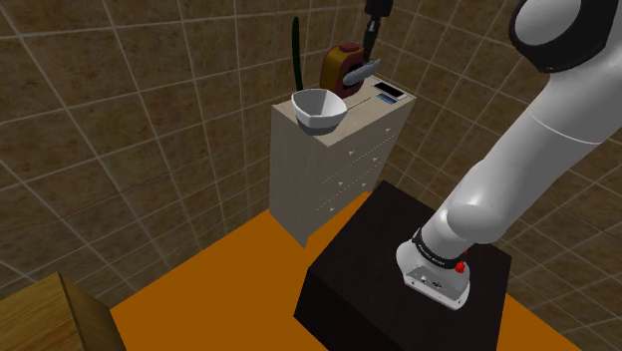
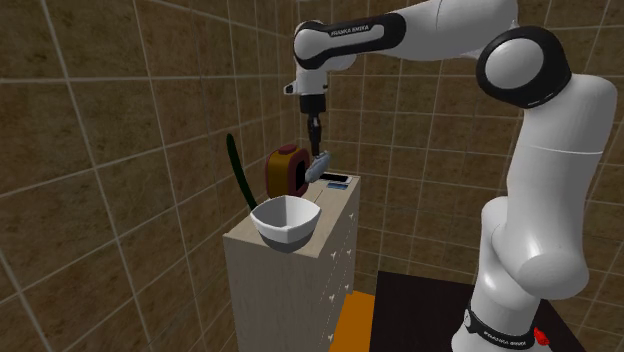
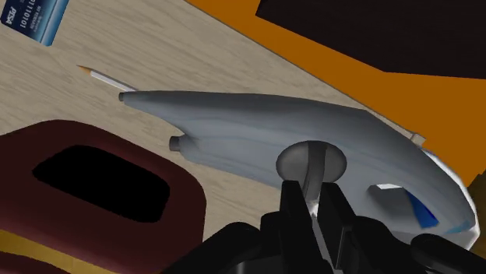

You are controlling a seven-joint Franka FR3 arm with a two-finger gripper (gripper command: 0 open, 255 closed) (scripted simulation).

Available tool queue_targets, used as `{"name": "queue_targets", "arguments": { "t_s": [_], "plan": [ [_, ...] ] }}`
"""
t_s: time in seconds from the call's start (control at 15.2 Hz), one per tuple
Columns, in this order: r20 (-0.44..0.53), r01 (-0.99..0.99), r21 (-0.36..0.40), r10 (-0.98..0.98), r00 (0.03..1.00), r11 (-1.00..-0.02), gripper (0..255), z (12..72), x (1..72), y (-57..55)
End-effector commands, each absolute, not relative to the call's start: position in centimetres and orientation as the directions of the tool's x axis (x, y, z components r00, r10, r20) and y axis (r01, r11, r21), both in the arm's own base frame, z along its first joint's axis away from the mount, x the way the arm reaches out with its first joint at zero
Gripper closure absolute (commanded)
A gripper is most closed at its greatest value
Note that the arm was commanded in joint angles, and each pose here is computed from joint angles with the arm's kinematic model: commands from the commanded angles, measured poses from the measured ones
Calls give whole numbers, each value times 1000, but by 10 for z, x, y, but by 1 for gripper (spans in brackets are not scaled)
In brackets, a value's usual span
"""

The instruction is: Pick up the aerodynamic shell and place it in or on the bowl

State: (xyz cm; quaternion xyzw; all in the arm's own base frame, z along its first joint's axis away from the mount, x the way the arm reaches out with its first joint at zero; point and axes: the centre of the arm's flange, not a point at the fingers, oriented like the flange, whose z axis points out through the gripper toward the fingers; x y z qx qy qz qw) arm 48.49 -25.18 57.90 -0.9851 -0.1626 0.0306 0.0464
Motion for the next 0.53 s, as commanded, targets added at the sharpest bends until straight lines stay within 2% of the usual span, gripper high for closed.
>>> {"name": "queue_targets", "arguments": {
  "t_s": [0.0,0.46],
  "plan": [
    [-46,316,-101,322,946,-943,255,583,491,-228],
    [-46,316,-101,322,946,-943,255,597,517,-140]
  ]
}}
